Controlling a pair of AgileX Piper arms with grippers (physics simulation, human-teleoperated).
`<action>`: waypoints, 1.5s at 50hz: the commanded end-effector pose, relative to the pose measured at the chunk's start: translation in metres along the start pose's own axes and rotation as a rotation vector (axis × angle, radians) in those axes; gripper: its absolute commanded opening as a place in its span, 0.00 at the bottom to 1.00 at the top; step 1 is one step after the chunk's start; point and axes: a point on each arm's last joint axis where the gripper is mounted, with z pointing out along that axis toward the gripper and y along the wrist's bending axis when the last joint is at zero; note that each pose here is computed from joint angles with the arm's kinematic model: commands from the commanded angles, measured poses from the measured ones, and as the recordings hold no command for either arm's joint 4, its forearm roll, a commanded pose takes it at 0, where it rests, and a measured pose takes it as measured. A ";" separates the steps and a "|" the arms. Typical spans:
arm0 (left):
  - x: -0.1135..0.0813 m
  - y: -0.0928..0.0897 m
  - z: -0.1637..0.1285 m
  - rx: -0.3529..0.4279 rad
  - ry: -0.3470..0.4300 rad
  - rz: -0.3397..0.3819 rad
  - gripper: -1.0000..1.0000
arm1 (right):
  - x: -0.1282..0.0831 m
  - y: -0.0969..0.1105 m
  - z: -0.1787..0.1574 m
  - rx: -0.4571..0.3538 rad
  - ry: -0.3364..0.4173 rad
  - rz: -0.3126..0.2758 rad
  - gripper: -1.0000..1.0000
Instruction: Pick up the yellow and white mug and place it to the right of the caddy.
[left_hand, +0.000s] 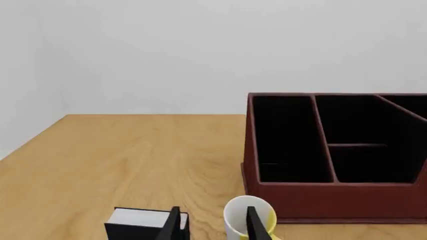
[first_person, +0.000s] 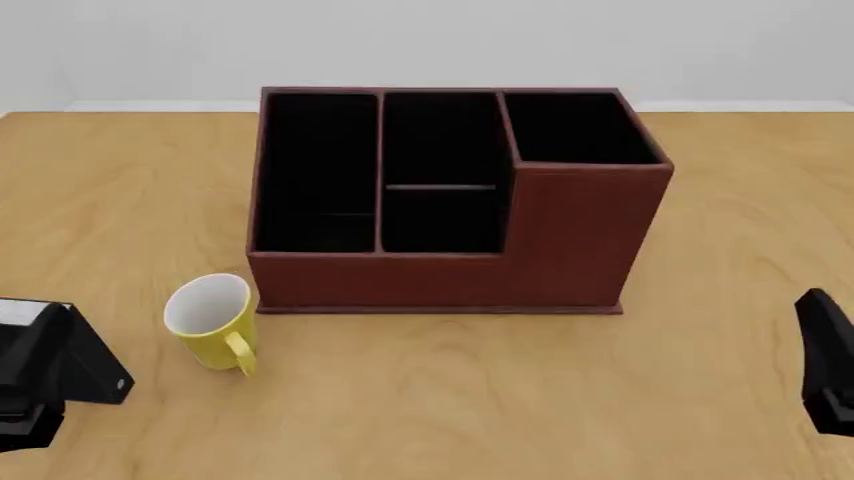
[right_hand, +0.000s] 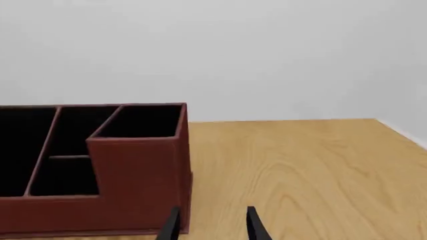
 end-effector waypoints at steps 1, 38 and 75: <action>0.000 0.000 0.000 0.000 0.000 0.000 1.00 | 0.009 0.001 -0.002 -0.019 0.025 -0.001 1.00; 0.000 0.000 0.000 0.000 0.000 0.000 1.00 | 0.012 0.018 0.024 -0.212 0.098 -0.003 1.00; 0.000 0.000 0.000 0.000 0.000 0.000 1.00 | 0.009 0.061 0.062 -0.464 0.151 0.066 1.00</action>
